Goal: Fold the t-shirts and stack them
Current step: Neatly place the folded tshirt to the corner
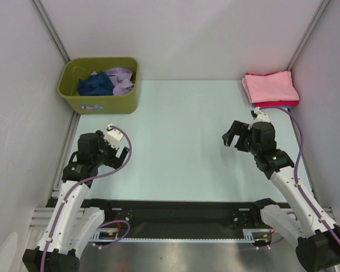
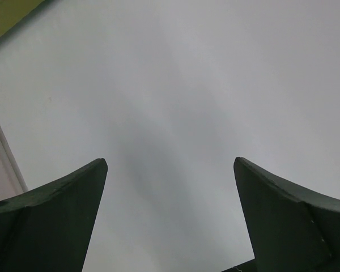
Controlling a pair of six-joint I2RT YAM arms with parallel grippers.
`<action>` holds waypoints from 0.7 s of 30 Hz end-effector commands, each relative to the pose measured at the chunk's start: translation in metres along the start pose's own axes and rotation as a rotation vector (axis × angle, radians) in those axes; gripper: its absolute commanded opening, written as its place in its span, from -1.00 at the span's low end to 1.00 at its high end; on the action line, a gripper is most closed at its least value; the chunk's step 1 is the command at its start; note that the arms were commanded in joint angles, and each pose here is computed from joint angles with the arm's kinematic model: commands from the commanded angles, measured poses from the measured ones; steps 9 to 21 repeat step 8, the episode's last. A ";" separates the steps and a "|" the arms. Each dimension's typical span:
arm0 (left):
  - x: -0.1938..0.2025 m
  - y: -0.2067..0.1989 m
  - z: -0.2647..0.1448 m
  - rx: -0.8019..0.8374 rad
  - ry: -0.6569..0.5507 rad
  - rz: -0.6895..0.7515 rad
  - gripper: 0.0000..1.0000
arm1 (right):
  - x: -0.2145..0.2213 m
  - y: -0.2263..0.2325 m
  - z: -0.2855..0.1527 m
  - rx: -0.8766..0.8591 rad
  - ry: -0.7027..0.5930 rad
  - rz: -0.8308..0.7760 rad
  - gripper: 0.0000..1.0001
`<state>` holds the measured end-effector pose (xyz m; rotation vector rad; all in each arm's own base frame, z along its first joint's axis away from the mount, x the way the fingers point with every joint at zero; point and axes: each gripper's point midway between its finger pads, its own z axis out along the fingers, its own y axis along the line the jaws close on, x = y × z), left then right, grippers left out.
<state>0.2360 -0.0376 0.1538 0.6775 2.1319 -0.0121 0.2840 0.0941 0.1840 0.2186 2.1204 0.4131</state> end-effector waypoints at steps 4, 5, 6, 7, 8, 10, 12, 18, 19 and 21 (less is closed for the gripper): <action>-0.006 0.002 -0.001 -0.012 -0.055 0.009 0.99 | -0.008 0.011 -0.003 -0.053 -0.052 0.001 0.99; -0.005 0.002 -0.001 -0.013 -0.056 0.010 0.99 | -0.009 0.011 -0.004 -0.061 -0.065 -0.007 1.00; -0.004 0.002 -0.001 -0.013 -0.053 0.011 1.00 | -0.009 0.012 -0.005 -0.067 -0.071 -0.013 0.99; -0.004 0.002 -0.001 -0.014 -0.054 0.010 0.99 | -0.010 0.010 -0.005 -0.056 -0.080 -0.017 0.99; -0.005 0.003 -0.001 -0.021 -0.056 0.009 1.00 | -0.014 0.008 -0.006 -0.045 -0.100 -0.017 0.99; -0.005 0.003 -0.001 -0.021 -0.056 0.009 1.00 | -0.014 0.008 -0.006 -0.045 -0.100 -0.017 0.99; -0.005 0.003 -0.001 -0.021 -0.056 0.009 1.00 | -0.014 0.008 -0.006 -0.045 -0.100 -0.017 0.99; -0.005 0.003 -0.001 -0.021 -0.056 0.009 1.00 | -0.014 0.008 -0.006 -0.045 -0.100 -0.017 0.99; -0.005 0.003 -0.001 -0.021 -0.056 0.009 1.00 | -0.014 0.008 -0.006 -0.045 -0.100 -0.017 0.99; -0.005 0.003 -0.001 -0.021 -0.056 0.009 1.00 | -0.014 0.008 -0.006 -0.045 -0.100 -0.017 0.99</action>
